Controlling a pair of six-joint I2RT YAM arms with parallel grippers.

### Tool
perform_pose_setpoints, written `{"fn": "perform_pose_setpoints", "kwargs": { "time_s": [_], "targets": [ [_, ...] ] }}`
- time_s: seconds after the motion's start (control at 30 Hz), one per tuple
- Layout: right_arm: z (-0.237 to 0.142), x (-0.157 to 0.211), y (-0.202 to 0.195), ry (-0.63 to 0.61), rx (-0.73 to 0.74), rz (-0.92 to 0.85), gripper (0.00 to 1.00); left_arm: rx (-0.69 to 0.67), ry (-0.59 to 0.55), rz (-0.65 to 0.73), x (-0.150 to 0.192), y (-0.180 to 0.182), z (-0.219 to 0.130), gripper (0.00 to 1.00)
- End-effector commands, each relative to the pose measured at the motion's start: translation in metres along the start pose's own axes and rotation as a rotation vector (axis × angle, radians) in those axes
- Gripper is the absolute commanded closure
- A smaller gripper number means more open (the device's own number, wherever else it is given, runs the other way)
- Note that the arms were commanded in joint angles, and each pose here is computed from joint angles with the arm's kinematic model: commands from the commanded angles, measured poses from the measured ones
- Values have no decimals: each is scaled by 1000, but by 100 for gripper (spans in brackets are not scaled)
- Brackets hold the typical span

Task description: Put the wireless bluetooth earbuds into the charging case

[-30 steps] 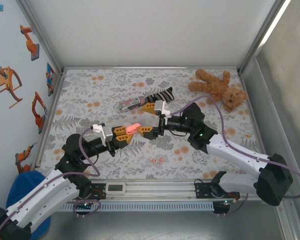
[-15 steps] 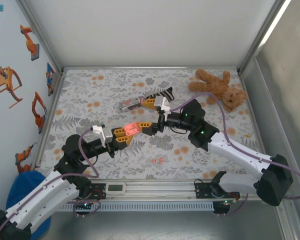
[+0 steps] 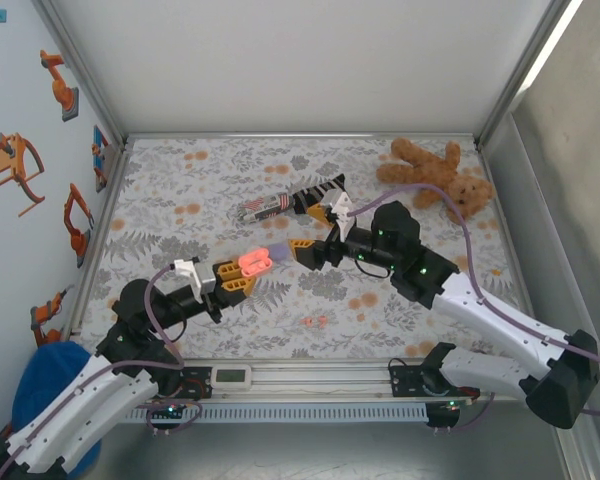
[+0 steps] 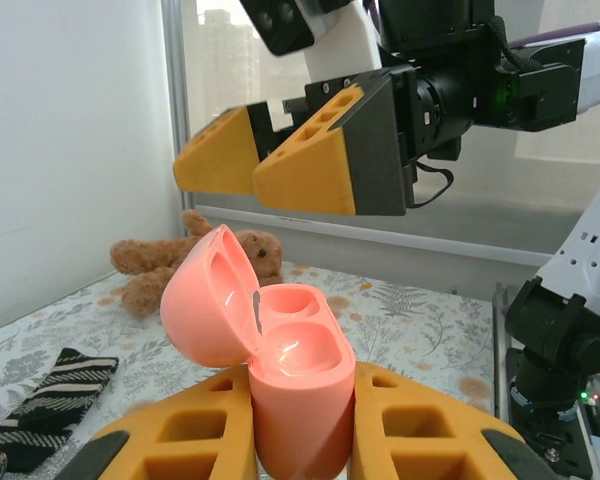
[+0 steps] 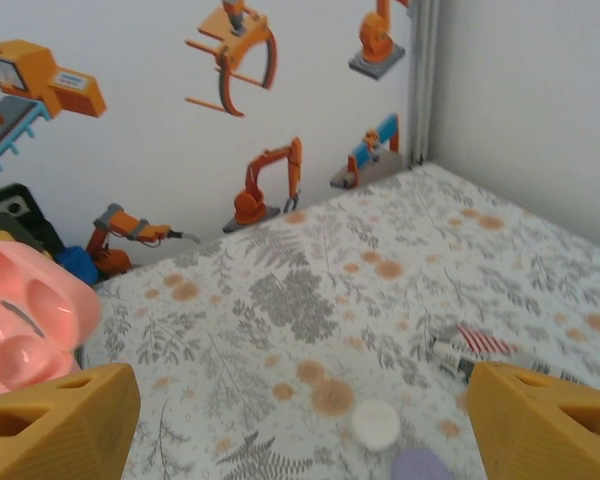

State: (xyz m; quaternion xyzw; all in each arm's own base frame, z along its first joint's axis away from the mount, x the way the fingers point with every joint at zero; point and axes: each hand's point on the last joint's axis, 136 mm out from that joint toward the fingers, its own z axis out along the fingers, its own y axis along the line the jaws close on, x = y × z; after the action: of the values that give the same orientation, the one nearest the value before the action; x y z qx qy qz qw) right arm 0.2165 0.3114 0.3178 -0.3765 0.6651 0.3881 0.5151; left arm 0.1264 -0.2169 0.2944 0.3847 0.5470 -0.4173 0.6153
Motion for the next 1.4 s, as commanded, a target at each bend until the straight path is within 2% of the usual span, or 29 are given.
{"fn": "perform_pose_setpoints", "kwargs": {
  "time_s": [0.0, 0.17, 0.4, 0.47, 0.7, 0.87, 1.37],
  "targets": [
    [-11, 13, -15, 96, 112, 136, 16, -15, 13, 5, 4, 0, -4, 100],
    [-17, 47, -20, 213, 170, 272, 19, -18, -1, 2, 0, -2, -9, 100],
    [-27, 114, -36, 406, 322, 413, 28, -14, -18, -11, -5, -4, -11, 100],
    [-26, 135, -37, 465, 360, 425, 30, -14, -55, 2, -15, -7, -17, 100],
    [-12, 192, -35, 634, 503, 342, 30, -17, -62, -16, -18, -8, -20, 100],
    [2, 226, -31, 761, 561, 252, 23, -15, -72, -21, -21, -10, -23, 100],
    [27, 278, -19, 962, 542, 172, 16, -36, -72, -16, -22, -8, -27, 100]
  ]
}}
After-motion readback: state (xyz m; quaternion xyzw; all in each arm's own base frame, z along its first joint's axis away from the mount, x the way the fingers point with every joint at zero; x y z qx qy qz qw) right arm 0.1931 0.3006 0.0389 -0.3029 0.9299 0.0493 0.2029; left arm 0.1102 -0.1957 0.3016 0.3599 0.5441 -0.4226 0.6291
